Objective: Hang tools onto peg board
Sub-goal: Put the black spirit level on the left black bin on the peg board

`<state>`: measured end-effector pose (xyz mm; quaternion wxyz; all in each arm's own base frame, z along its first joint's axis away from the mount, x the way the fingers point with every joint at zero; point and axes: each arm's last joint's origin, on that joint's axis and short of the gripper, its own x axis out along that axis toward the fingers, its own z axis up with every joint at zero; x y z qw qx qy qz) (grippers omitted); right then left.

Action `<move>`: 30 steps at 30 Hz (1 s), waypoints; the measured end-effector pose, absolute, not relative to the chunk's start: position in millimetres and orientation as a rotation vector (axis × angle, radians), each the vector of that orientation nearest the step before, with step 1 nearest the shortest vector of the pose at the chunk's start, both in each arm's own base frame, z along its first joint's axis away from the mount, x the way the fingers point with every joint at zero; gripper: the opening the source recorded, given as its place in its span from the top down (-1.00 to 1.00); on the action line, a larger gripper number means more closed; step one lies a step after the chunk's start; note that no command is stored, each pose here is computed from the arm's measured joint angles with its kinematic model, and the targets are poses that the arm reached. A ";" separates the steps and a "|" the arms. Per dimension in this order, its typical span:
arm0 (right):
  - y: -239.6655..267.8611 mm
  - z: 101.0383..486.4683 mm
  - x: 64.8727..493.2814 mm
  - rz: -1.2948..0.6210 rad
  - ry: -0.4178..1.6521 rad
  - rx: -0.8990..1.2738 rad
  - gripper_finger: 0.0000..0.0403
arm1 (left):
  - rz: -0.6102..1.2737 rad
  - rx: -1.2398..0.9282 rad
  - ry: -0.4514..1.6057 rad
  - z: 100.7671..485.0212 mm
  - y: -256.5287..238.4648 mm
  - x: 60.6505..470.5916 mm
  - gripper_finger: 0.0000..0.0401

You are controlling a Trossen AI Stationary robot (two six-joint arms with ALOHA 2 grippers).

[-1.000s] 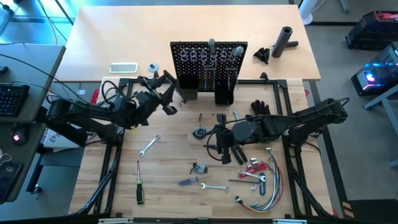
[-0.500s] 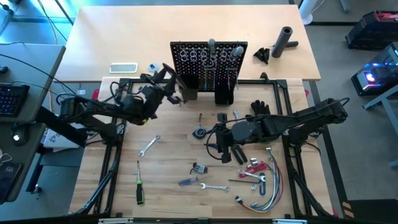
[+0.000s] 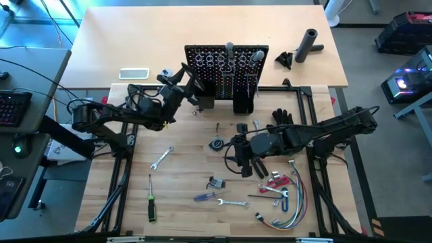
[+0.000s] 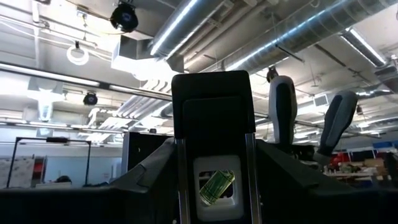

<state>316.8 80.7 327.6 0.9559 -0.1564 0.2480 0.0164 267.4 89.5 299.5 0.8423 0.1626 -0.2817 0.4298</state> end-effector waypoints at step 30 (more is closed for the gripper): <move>76.4 325.7 317.0 0.024 0.526 -0.307 0.10 | 0.933 0.370 -0.497 280.5 97.5 277.8 0.17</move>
